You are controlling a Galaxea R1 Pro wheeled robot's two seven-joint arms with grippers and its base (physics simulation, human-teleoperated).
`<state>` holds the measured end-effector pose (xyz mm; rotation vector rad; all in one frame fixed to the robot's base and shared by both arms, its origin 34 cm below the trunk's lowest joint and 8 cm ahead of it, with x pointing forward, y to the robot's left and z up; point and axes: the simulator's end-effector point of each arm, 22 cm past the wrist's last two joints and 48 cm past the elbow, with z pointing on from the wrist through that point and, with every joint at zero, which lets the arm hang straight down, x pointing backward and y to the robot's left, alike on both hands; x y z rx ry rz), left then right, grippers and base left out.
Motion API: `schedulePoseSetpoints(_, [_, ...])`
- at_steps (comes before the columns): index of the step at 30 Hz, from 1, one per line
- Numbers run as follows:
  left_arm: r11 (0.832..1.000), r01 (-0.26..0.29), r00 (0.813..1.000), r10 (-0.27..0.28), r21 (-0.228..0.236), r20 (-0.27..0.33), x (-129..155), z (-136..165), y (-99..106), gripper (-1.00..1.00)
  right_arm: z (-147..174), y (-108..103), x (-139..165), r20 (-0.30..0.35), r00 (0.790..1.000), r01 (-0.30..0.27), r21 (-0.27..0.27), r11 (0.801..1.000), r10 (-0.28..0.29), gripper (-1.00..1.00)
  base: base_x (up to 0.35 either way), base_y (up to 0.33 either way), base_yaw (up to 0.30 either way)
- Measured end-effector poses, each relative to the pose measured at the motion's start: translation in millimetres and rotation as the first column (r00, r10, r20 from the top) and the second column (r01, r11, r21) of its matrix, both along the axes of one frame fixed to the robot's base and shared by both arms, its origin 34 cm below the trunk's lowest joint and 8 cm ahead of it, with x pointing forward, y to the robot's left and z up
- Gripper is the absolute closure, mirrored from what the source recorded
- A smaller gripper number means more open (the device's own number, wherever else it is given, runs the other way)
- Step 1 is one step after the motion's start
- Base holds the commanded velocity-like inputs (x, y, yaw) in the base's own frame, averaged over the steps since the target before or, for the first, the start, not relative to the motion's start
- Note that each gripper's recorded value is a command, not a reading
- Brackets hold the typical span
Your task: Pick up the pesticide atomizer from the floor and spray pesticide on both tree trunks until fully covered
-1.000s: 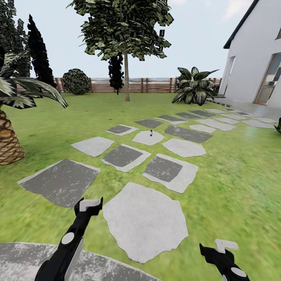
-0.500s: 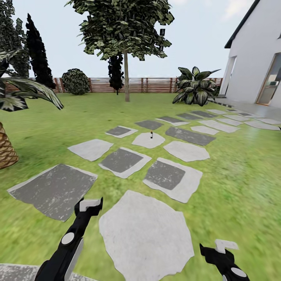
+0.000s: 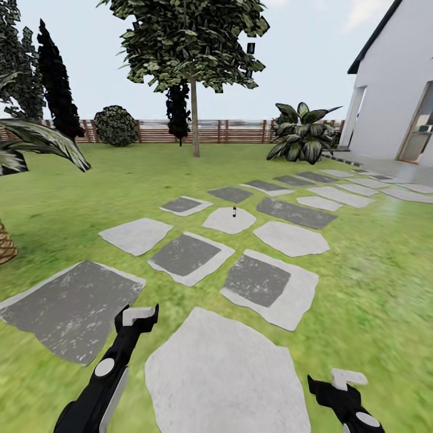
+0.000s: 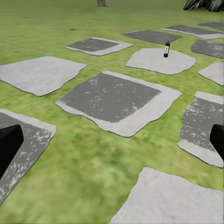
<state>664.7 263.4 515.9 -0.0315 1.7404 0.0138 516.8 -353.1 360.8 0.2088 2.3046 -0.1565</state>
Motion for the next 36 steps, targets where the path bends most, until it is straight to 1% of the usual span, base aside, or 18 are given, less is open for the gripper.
schedulePoseSetpoints(36, [1.000, 0.000, 1.000, 0.000, 0.000, 0.000, 0.0, 0.0, 0.1, -1.00, -0.3, 0.2, -0.2, -0.001, 1.000, 0.000, 0.000, 1.000, 0.000, -1.00, 0.327, 0.000, 0.000])
